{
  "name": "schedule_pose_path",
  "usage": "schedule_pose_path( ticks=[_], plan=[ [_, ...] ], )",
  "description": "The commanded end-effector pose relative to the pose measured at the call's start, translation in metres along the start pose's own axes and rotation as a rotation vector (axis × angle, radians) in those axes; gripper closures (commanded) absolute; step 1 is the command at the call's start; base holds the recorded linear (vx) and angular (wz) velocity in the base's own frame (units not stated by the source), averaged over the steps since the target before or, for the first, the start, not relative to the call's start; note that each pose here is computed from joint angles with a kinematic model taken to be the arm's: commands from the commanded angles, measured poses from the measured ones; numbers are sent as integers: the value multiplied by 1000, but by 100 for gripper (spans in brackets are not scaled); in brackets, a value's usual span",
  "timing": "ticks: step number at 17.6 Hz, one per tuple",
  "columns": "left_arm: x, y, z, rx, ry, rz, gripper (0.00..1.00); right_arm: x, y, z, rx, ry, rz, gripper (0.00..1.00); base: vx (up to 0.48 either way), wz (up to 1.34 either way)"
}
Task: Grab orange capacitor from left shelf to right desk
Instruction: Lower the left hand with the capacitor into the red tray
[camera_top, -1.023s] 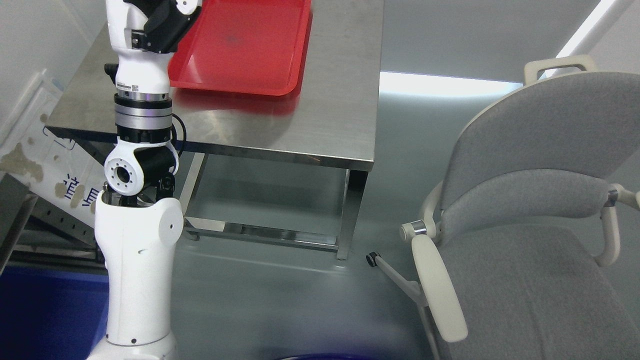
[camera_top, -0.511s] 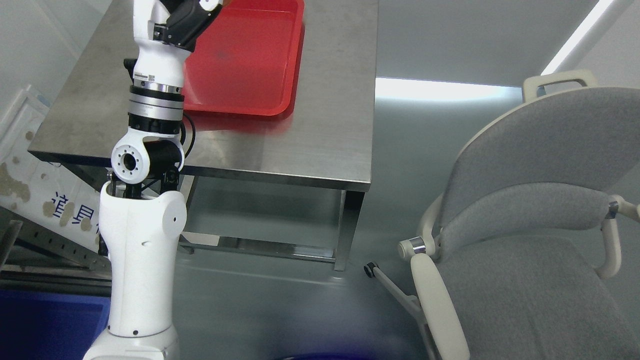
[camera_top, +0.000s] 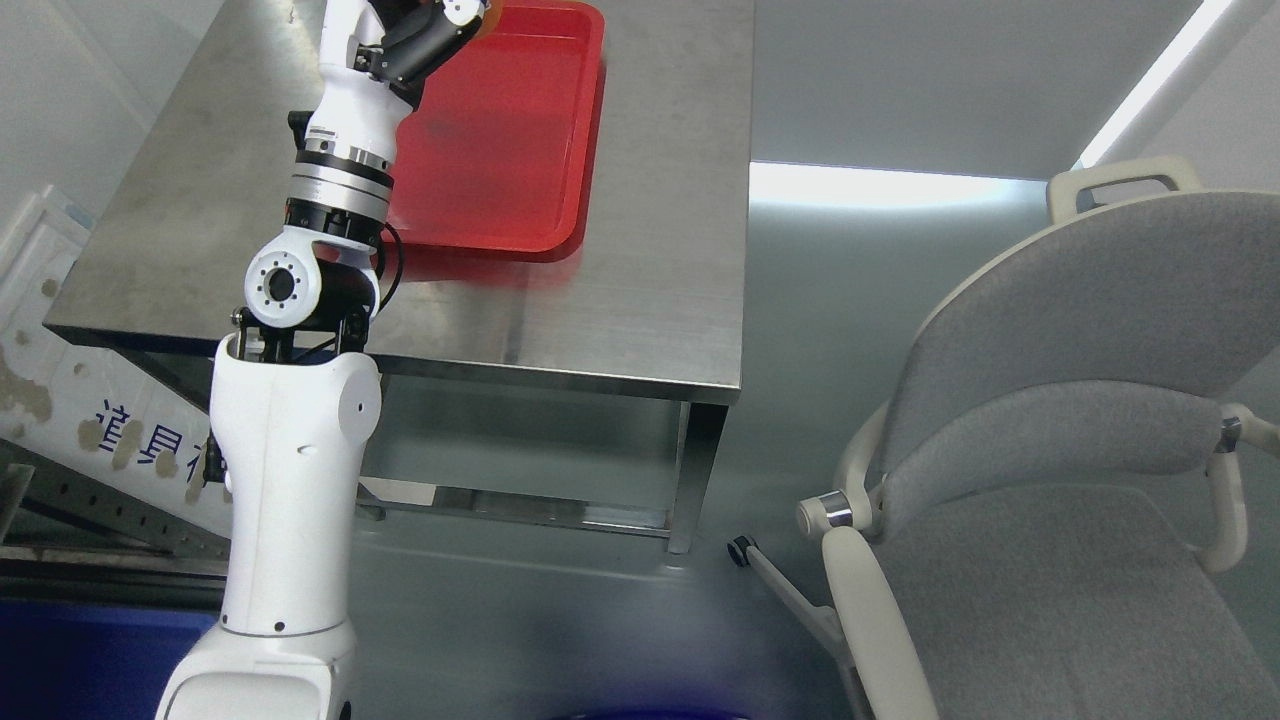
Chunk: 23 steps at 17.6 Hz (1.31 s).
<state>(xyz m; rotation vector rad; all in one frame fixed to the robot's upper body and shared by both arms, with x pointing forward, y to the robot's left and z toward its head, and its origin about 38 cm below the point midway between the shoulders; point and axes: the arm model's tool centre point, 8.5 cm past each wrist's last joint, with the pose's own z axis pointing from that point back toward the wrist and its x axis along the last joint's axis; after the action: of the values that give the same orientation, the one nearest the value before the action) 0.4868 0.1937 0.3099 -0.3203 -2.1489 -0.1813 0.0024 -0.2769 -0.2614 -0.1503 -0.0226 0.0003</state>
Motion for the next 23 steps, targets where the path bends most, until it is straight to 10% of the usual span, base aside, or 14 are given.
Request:
schedule_pose_path(
  ticks=[1, 8, 18, 23],
  plan=[
    [-64, 6, -19, -18, 214, -39, 98, -9, -12, -1, -20, 6, -14, 0, 22, 0],
    [-128, -2, 15, -48, 409, -76, 96, -9, -11, -1, -18, 6, -14, 0, 4, 1],
    [-125, 16, 18, -1, 437, -56, 93, -9, -12, -1, -19, 6, -13, 0, 0, 0],
    [-118, 29, 16, 41, 415, -50, 76, -9, -11, -1, -18, 6, -14, 0, 0, 0]
  ],
)
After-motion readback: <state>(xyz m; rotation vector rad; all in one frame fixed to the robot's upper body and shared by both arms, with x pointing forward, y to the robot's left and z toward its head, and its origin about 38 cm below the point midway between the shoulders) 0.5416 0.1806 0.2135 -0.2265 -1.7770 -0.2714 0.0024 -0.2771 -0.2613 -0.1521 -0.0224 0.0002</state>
